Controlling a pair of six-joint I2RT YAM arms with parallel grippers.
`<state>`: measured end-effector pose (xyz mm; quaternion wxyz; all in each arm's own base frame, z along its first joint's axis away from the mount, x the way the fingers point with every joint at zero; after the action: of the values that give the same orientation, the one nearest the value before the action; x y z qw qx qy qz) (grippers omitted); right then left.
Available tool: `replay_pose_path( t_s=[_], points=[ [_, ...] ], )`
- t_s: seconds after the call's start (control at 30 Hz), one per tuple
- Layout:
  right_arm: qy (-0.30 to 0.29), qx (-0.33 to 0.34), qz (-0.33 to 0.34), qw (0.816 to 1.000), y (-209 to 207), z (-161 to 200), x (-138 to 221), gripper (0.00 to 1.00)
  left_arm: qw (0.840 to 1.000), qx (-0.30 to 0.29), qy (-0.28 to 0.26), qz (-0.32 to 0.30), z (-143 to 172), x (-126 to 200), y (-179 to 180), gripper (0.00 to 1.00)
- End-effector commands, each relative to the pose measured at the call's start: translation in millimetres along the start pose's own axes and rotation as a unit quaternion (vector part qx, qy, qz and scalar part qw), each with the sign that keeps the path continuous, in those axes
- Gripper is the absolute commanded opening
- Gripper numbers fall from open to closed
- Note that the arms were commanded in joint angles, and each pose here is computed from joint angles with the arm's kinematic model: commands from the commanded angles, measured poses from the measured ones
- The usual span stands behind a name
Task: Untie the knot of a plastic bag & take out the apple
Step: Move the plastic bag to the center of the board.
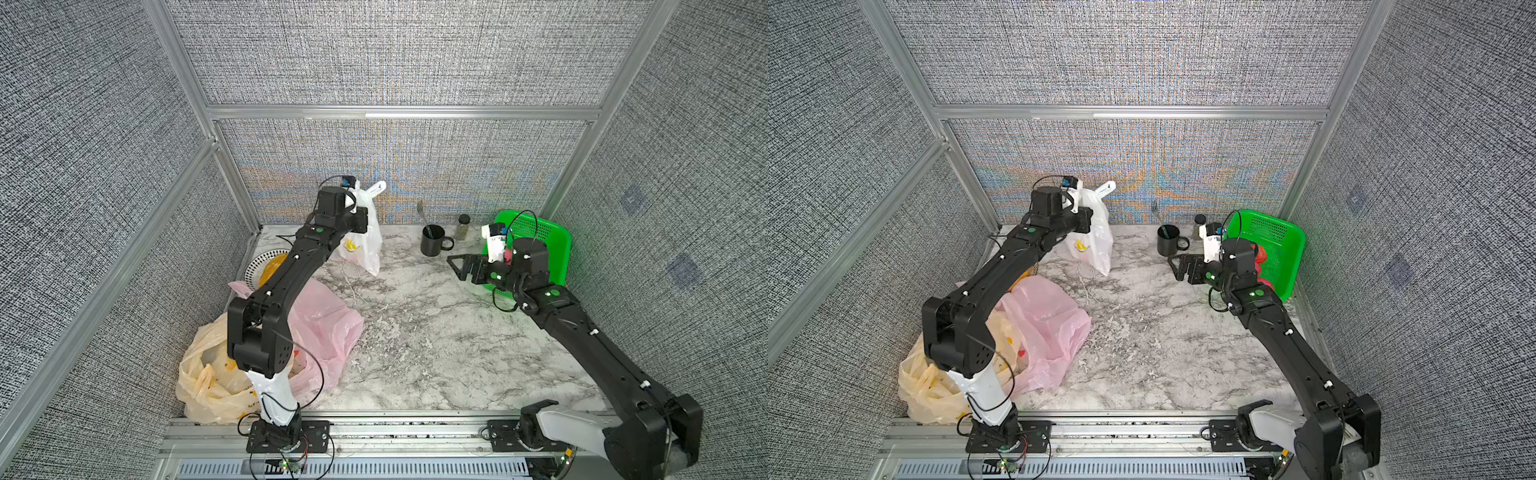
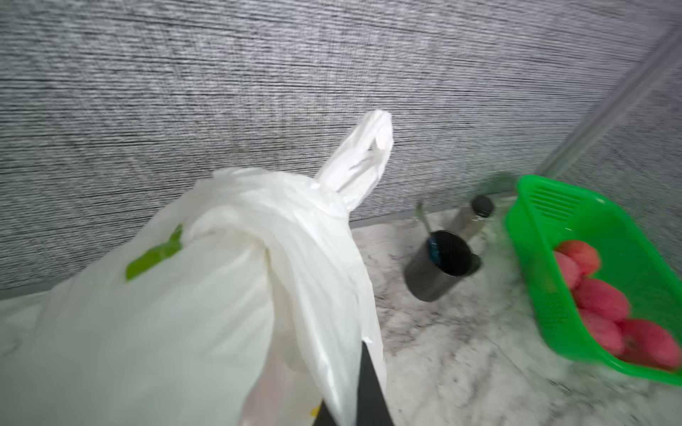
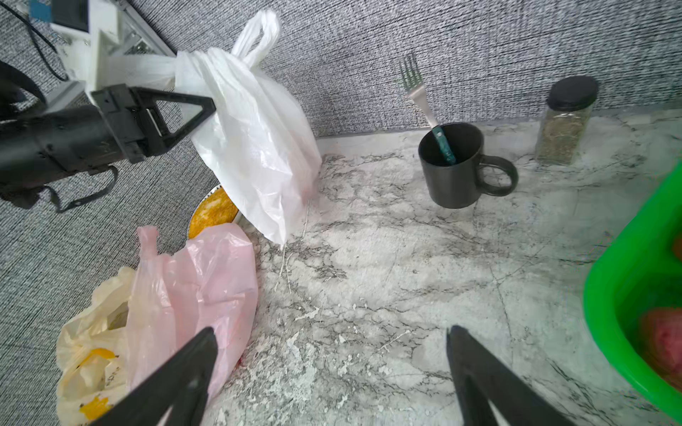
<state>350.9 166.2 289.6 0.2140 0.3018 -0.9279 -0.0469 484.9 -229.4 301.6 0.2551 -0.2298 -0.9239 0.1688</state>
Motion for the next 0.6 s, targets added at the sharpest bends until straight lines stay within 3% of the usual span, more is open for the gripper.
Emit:
replay_pose_path(
  t_s=[0.0,0.3,0.57],
  points=[
    [-0.017,0.023,-0.024,0.999,16.6,-13.9,0.0,0.92,0.998,-0.025,0.02,0.054,29.8,12.0,-34.9,0.0],
    [-0.013,0.053,-0.052,0.997,48.8,-20.0,-1.5,0.78,0.989,-0.046,0.103,0.095,160.4,34.3,-85.9,0.0],
    [0.045,0.079,-0.079,0.993,91.7,16.5,-18.2,0.68,0.979,-0.077,0.145,0.119,227.2,60.3,-128.0,0.0]
  ],
)
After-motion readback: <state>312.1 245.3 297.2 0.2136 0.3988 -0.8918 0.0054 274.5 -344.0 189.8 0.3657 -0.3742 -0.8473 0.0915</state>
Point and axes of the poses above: each gripper's point midway between its finger pads, its own x axis back along the fingers, its own y axis along the line the jaws close on, z = x × y, the point moved 1 cm from there along x, back along the fingers, and after that the axes turned 15 degrees about x, right-handed, at the moved point
